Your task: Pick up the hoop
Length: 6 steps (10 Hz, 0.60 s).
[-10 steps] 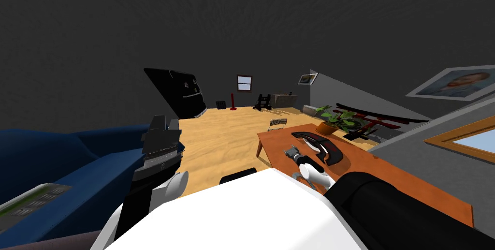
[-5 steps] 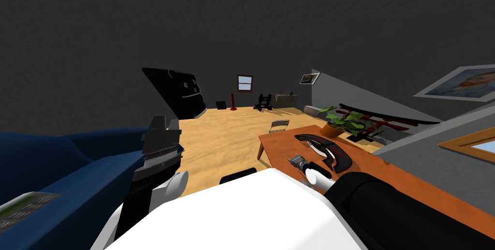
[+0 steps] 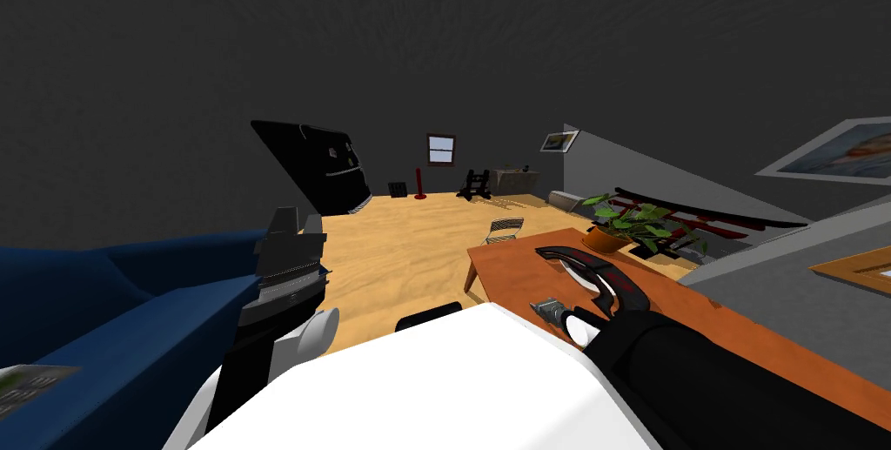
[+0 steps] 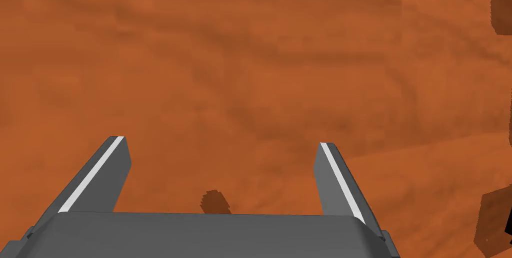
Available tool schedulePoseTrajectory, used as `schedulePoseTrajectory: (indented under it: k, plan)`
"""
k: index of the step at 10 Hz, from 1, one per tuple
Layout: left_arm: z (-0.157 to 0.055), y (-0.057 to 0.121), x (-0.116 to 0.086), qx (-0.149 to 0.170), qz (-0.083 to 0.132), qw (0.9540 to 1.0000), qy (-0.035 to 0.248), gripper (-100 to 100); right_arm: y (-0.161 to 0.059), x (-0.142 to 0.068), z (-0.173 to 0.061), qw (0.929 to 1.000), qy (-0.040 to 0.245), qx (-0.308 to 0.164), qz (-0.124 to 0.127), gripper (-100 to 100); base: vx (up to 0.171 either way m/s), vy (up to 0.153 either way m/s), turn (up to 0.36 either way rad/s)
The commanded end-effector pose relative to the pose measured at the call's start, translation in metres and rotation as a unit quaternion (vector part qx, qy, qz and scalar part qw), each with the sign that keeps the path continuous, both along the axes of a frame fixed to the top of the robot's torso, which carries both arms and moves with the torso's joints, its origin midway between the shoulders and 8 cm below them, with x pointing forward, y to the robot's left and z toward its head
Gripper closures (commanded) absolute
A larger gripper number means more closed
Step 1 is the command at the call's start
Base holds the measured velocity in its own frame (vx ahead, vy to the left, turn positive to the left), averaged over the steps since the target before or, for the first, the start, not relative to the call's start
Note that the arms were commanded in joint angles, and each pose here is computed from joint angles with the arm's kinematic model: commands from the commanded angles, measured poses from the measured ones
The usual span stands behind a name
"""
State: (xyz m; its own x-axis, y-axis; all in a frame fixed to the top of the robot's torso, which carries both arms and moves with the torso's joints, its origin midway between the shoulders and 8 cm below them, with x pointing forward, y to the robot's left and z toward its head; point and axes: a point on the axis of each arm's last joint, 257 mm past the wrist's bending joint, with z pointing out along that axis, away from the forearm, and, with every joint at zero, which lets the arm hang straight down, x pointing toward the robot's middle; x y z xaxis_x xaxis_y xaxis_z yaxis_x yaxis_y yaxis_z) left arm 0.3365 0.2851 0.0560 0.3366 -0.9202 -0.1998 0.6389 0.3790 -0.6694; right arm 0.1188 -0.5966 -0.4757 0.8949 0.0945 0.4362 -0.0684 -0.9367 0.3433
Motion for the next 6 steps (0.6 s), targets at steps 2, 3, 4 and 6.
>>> schedulePoseTrajectory:
  k: [2, 3, 4, 6]
  plan:
    - [0.000, 0.000, 0.000, 0.000, 0.000, 1.0000, 0.000, 0, -0.008, -0.041, -0.014, 0.9975, 0.033, 0.033, -0.053, -100, 0.127, -0.013, -0.003]
    - [0.000, 0.000, 0.000, 0.000, 0.000, 1.0000, 0.000, 0, -0.014, -0.072, -0.020, 0.9927, 0.051, 0.055, -0.094, -100, 0.122, -0.002, -0.007]
    - [0.000, 0.000, 0.000, 0.000, 0.000, 1.0000, 0.000, 0, -0.011, -0.080, -0.024, 0.9913, 0.062, 0.063, -0.098, -100, 0.110, -0.006, -0.008]
    - [0.000, 0.000, 0.000, 0.000, 0.000, 1.0000, 0.000, 0, -0.012, -0.110, -0.028, 0.9834, 0.081, 0.087, -0.137, -100, 0.123, -0.017, -0.011]
